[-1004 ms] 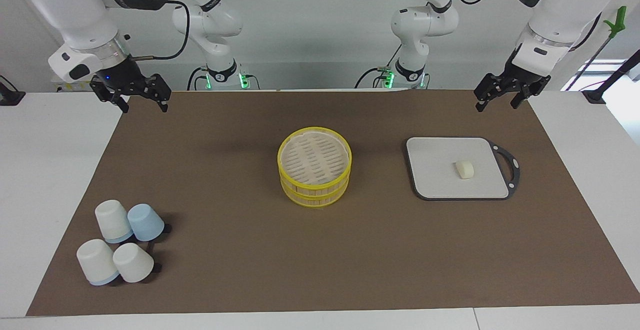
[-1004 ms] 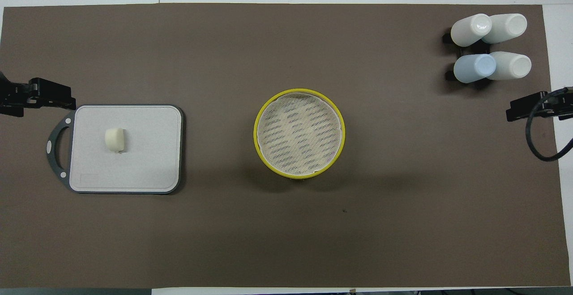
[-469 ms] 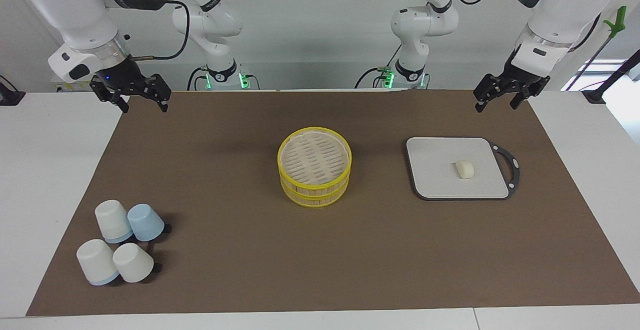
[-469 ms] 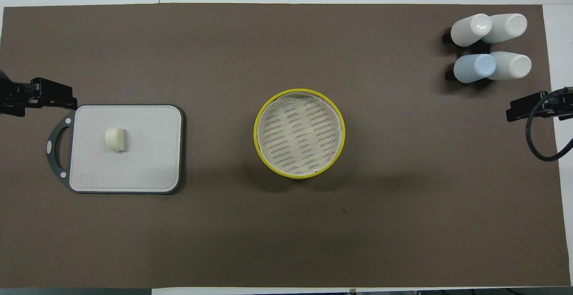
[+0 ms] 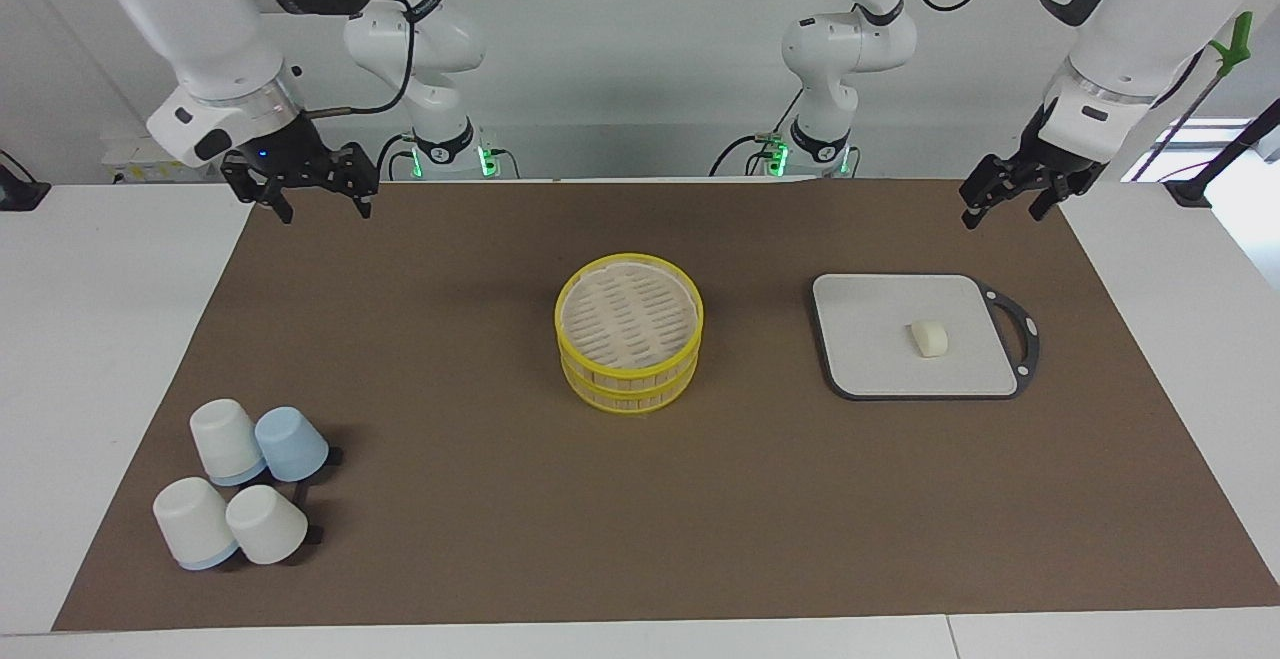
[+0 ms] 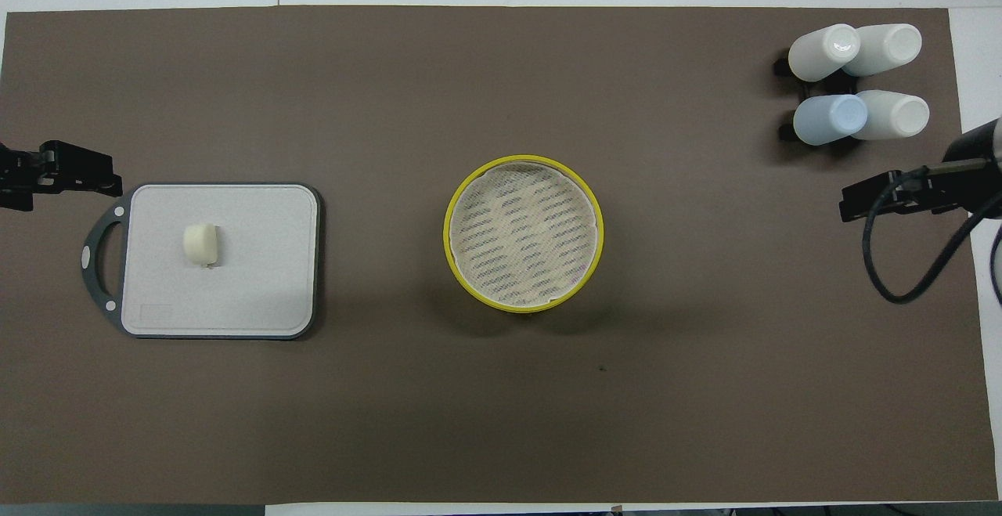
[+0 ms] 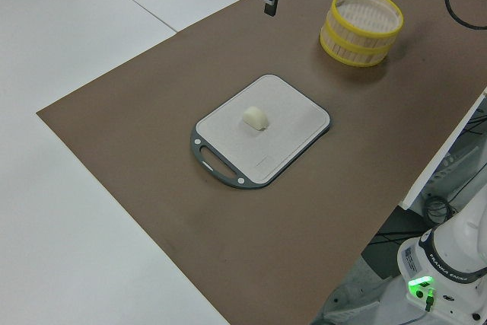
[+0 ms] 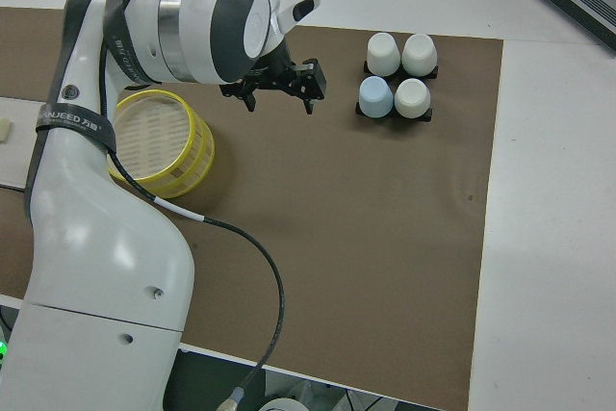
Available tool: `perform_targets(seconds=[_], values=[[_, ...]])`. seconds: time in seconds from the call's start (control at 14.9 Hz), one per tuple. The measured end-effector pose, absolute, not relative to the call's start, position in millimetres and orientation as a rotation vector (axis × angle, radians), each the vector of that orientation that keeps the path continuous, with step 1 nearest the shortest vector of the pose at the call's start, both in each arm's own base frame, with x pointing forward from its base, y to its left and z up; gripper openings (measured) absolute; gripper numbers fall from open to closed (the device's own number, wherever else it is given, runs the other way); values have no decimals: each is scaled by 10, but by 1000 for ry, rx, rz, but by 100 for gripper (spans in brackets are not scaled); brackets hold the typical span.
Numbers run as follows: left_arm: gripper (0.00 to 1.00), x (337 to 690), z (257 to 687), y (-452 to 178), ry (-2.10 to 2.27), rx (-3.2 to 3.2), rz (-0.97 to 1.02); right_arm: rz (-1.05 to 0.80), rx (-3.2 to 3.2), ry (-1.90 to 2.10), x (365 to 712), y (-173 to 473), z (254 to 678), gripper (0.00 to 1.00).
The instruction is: Place bun in steamer
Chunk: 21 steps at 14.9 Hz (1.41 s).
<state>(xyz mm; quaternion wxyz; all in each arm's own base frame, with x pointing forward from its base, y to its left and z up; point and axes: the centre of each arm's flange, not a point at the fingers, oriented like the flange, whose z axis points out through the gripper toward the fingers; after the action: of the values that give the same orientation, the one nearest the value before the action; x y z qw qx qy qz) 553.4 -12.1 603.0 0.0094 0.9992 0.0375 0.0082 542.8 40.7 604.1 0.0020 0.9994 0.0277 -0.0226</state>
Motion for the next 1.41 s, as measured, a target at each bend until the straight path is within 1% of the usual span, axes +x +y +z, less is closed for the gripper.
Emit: perform_targets(seconds=[0.27,0.47,0.67,0.87,1.07,1.21,1.41], values=[[100,5499,5595,-10,108,3122,46,-20,3137,74,5401,1327,5958,100],[100,5530,5348,73,122,3121,89,-29,3137,28,5446,2038,5699,100],[100,5538,4935,163,149,3120,92,-15,3140,-63,5556,2788,5453,100],[100,5487,4472,179,156,3120,74,-24,3140,-131,5684,3226,5187,100],[100,5402,4117,181,159,3120,97,-21,3142,-172,5650,3720,5014,100],[100,5335,3928,181,160,3121,69,-15,3143,-206,5619,4032,4921,100],[100,5340,3738,182,161,3121,57,-14,3146,-207,5620,4387,4741,100]])
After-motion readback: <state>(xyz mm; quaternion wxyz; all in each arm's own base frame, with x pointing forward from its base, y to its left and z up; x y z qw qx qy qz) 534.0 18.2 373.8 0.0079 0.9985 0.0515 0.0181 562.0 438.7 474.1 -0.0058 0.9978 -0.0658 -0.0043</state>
